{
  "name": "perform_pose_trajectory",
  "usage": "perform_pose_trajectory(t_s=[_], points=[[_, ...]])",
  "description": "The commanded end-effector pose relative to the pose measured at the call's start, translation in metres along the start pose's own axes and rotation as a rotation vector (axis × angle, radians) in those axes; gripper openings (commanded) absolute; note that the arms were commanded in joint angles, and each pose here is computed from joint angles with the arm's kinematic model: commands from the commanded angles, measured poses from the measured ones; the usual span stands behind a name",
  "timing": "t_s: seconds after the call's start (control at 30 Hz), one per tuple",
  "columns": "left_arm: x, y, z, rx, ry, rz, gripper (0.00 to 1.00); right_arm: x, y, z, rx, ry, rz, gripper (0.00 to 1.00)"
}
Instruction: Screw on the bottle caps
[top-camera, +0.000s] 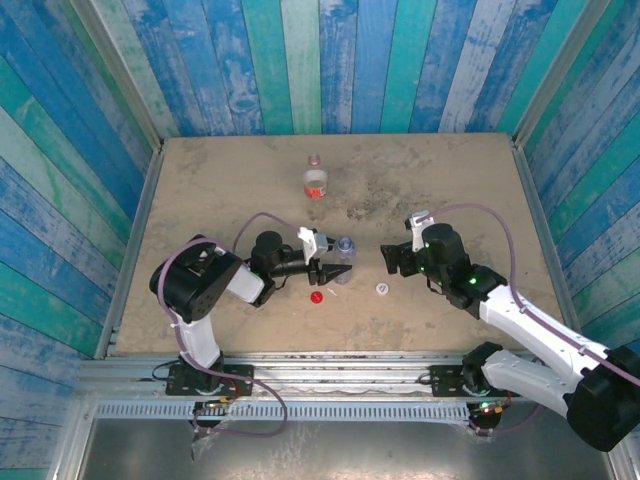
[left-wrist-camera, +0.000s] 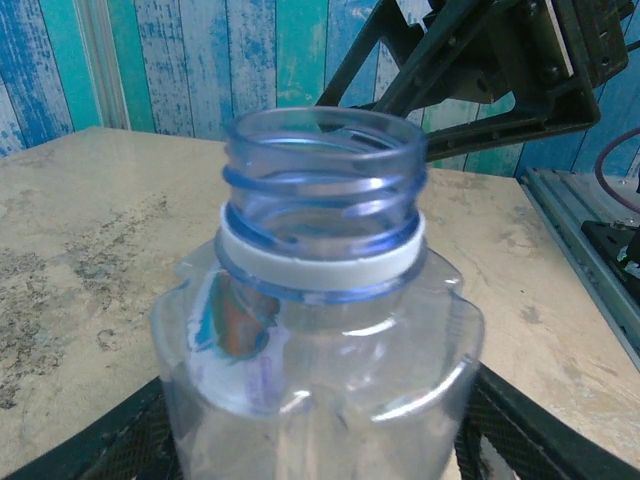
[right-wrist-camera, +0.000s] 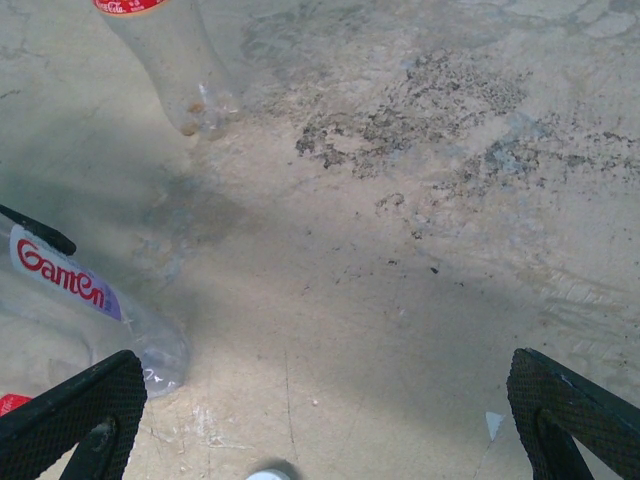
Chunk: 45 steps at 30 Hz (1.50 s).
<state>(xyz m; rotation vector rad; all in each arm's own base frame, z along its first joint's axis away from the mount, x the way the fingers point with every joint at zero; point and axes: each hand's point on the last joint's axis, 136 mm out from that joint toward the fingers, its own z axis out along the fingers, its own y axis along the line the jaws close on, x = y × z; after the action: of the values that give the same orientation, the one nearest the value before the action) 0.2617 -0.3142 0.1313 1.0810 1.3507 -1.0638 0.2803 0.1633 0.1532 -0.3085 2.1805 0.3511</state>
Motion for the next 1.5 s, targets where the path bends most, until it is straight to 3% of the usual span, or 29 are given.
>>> perform_pose_trajectory(t_s=[0.0, 0.17, 0.47, 0.8, 0.97, 1.03, 1.47], points=[[0.009, 0.0, 0.006, 0.02, 0.015, -0.009, 0.65, 0.006, -0.002, -0.001, 0.013, 0.01, 0.007, 0.97], [0.007, 0.0, 0.01, 0.022, 0.007, -0.004, 0.64, 0.005, -0.003, -0.003, 0.015, 0.006, 0.006, 0.97], [0.009, -0.001, 0.012, 0.034, 0.012, -0.012, 0.53, 0.011, -0.004, -0.008, 0.017, 0.036, -0.001, 0.96], [0.01, -0.005, 0.007, 0.025, 0.029, 0.007, 0.54, 0.068, 0.022, -0.008, 0.053, 0.261, -0.113, 0.96], [0.01, -0.008, 0.003, 0.023, 0.016, -0.001, 0.55, 0.088, 0.034, -0.001, 0.042, 0.329, -0.12, 0.83], [0.008, -0.01, 0.002, 0.029, 0.001, -0.011, 0.55, 0.094, 0.037, 0.004, 0.04, 0.358, -0.133, 0.72], [0.013, -0.011, 0.0, 0.02, 0.04, -0.013, 0.56, 0.115, 0.034, 0.036, 0.123, 0.459, -0.14, 0.57]])
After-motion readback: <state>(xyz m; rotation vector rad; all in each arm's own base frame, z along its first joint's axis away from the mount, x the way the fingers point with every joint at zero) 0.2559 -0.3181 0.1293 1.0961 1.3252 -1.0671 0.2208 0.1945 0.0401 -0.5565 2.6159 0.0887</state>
